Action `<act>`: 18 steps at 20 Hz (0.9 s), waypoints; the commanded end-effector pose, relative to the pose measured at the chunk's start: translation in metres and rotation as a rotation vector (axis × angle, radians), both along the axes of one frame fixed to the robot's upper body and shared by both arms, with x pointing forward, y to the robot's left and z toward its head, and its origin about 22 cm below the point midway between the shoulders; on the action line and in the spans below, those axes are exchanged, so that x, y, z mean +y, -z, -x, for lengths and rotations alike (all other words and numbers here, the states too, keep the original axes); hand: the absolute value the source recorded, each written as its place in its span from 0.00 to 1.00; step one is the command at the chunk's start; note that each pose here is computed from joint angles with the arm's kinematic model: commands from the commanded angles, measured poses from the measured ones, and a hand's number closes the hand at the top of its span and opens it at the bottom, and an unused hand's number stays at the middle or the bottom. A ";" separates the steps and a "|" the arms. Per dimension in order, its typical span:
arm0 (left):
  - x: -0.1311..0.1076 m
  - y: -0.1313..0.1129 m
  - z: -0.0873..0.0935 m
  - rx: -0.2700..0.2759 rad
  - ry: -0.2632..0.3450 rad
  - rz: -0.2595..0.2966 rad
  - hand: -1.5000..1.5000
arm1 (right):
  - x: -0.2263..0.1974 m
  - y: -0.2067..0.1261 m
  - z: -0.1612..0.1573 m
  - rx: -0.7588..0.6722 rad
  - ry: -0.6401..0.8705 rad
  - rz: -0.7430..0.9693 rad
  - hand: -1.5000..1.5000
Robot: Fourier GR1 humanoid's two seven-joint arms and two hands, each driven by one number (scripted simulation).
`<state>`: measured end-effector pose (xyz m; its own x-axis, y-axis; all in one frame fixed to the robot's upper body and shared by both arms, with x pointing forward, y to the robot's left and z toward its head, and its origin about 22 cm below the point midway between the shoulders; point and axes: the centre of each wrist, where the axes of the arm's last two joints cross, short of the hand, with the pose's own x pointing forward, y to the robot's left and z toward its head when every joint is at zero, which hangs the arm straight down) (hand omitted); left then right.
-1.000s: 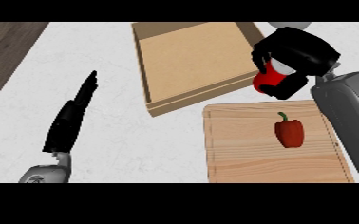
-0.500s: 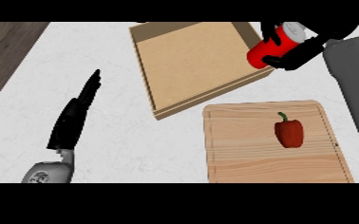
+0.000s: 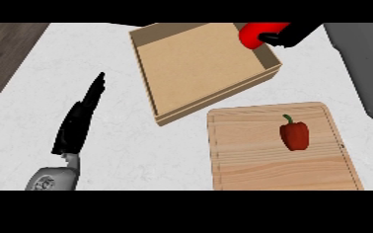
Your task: Pick the can from the cutting board and place it in the cardboard box
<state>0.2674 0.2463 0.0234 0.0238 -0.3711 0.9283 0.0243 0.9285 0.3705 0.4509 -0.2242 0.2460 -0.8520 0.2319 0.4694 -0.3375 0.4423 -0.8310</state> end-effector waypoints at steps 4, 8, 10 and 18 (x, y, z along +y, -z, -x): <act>0.005 -0.003 0.001 0.015 -0.017 0.006 0.50 | 0.058 -0.011 -0.015 0.084 -0.207 0.046 1.00; 0.006 0.001 -0.002 0.001 -0.042 -0.006 0.50 | 0.099 -0.009 -0.016 0.096 -0.227 0.095 1.00; 0.005 0.005 0.001 0.015 -0.041 0.007 0.50 | 0.128 0.005 -0.013 0.104 -0.260 0.120 1.00; 0.015 0.007 0.007 0.019 -0.066 0.010 0.50 | 0.180 0.053 -0.005 0.117 -0.271 0.272 1.00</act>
